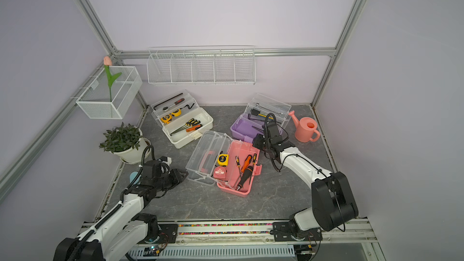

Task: Close toolboxes
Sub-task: Move the toolbox to the center of the board, then close the toolbox lid.

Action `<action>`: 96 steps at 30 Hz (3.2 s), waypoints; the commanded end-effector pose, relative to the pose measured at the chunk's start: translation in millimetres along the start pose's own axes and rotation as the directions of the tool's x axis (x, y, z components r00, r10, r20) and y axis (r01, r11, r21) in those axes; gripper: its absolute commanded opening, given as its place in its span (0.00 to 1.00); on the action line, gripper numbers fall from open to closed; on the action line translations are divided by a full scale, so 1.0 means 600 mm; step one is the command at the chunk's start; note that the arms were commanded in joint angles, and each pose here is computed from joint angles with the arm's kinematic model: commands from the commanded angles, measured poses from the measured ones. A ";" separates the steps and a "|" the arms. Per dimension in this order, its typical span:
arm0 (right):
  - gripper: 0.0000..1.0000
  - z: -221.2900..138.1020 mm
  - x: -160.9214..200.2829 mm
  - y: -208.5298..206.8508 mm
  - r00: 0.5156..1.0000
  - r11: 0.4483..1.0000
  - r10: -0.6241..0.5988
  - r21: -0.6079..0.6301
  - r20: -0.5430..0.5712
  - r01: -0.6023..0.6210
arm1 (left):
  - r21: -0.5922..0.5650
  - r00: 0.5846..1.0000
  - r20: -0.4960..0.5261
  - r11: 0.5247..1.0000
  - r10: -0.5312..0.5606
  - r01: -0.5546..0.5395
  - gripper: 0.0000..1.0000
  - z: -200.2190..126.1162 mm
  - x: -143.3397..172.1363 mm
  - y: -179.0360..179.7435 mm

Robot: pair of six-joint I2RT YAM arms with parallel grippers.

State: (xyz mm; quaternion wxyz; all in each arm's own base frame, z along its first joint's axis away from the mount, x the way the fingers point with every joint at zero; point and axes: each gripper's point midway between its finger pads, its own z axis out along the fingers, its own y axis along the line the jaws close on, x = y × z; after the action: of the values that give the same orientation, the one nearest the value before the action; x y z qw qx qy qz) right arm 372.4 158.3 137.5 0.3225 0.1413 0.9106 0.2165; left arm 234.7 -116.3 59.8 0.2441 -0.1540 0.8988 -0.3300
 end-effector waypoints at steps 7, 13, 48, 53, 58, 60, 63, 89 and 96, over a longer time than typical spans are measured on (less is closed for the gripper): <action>0.51 -0.023 0.011 -0.020 1.000 0.999 -0.026 0.036 -0.010 0.027 | -0.027 0.998 0.018 0.998 0.054 -0.054 0.28 0.017 -0.038 -0.016; 0.51 -0.037 0.014 -0.035 1.000 0.998 -0.027 0.059 -0.003 0.027 | -0.145 0.990 -0.002 0.980 0.140 -0.139 0.28 0.013 -0.029 -0.008; 0.30 -0.019 0.171 -0.083 0.975 0.999 0.039 -0.003 -0.217 -0.040 | -0.297 0.811 0.246 0.837 0.531 -0.459 0.05 -0.075 -0.144 -0.183; 0.30 -0.004 0.176 -0.070 0.973 0.999 0.036 -0.031 -0.227 -0.044 | -0.308 0.736 0.251 0.773 0.629 -0.555 0.06 -0.083 -0.125 -0.236; 0.30 0.007 0.174 -0.059 0.974 0.998 0.034 -0.052 -0.224 -0.047 | -0.294 0.663 0.265 0.714 0.700 -0.636 0.07 -0.082 -0.093 -0.287; 0.30 0.012 0.174 -0.055 0.973 0.997 0.033 -0.058 -0.228 -0.048 | -0.287 0.629 0.263 0.682 0.731 -0.673 0.07 -0.079 -0.077 -0.308; 0.31 0.018 0.177 -0.054 0.972 0.997 0.039 -0.062 -0.232 -0.054 | -0.278 0.573 0.252 0.625 0.780 -0.729 0.09 -0.074 -0.052 -0.339; 0.31 0.036 0.188 -0.073 0.972 0.998 0.048 -0.039 -0.229 -0.059 | 0.083 0.424 0.093 0.417 0.901 -0.905 0.24 0.021 0.200 -0.448; 0.32 0.034 0.193 -0.081 0.972 0.997 0.059 -0.038 -0.226 -0.069 | 0.090 0.445 0.084 0.438 0.892 -0.895 0.32 0.024 0.204 -0.442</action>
State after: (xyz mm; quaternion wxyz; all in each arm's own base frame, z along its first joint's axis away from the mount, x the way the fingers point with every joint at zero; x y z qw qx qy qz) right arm 292.1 165.5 33.0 0.2060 0.1316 0.9382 0.2450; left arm 173.9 -371.4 182.4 0.4063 0.3610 0.8178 -0.1893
